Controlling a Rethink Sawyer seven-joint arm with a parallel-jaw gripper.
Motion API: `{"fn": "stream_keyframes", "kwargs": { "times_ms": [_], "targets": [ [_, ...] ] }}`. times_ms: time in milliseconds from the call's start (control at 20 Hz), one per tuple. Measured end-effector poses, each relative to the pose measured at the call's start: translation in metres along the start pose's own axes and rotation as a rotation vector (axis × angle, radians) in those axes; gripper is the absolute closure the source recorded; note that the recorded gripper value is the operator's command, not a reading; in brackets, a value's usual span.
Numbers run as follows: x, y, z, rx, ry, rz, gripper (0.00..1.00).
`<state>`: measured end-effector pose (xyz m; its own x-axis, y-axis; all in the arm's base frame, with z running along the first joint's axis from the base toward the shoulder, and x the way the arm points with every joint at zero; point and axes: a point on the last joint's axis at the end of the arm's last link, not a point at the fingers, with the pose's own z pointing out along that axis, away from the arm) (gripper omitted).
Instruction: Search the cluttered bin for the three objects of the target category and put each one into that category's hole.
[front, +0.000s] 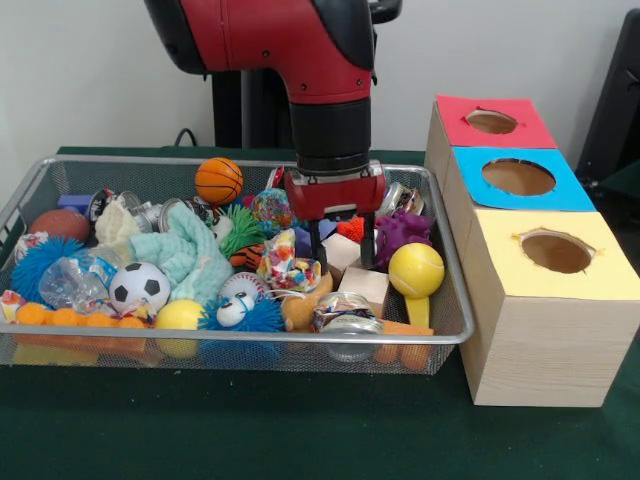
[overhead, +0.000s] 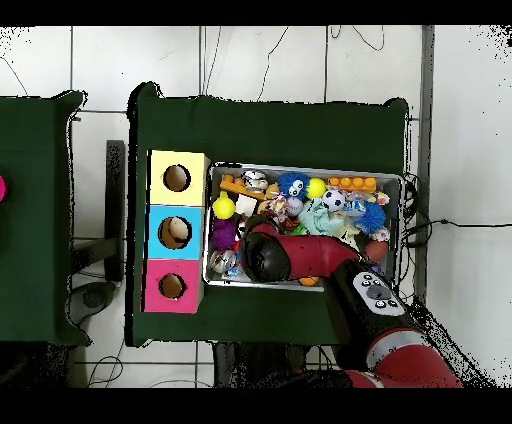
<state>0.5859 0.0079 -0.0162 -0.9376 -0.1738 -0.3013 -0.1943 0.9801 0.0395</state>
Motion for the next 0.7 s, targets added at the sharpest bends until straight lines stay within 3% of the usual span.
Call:
{"fn": "stream_keyframes", "kwargs": {
  "times_ms": [400, 700],
  "targets": [
    [-0.010, -0.005, 0.008, 0.019, -0.105, -0.036, 0.00],
    [-0.018, -0.010, 0.006, 0.030, -0.106, -0.040, 0.00]
  ]
}}
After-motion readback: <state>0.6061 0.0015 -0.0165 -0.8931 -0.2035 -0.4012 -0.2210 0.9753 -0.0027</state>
